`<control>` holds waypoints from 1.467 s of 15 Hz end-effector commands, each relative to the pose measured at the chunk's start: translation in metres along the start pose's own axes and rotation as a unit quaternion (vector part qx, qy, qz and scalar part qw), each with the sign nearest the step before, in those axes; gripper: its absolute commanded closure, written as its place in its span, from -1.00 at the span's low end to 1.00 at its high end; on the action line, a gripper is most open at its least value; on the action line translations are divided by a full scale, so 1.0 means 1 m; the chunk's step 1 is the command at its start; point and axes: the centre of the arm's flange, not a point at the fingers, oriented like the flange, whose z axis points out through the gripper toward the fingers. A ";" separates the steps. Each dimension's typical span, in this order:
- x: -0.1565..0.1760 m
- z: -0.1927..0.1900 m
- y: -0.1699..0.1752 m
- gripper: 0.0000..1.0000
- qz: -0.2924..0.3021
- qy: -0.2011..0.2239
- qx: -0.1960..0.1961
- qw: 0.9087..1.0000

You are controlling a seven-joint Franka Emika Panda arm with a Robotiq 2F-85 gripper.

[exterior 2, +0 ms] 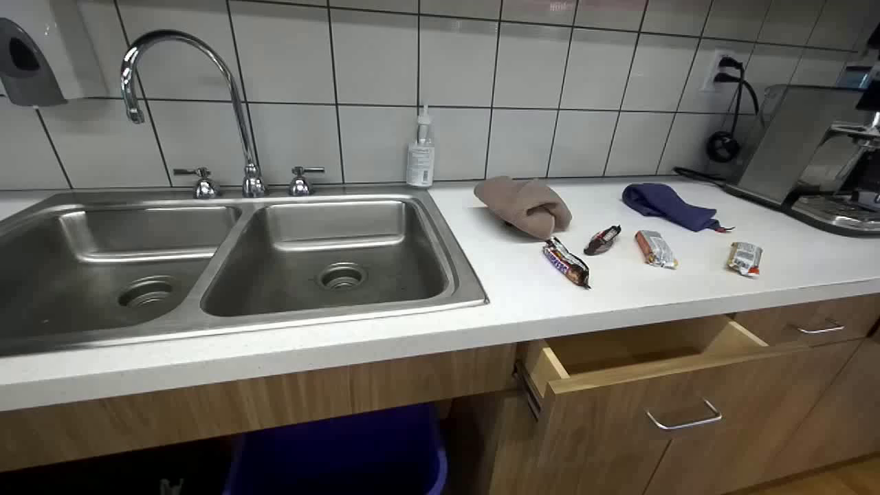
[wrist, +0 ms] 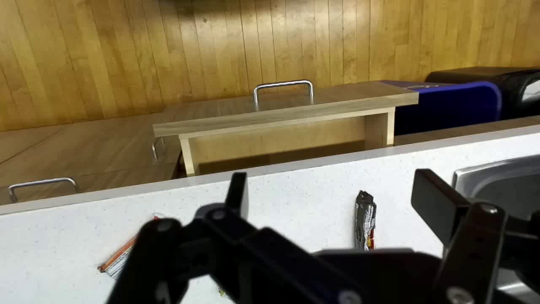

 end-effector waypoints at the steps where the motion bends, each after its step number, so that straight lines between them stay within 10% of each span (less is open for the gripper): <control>1: 0.000 0.000 0.000 -1.00 0.000 0.000 0.000 1.000; 22: 0.029 0.064 -0.031 -1.00 -0.020 -0.004 -0.028 0.999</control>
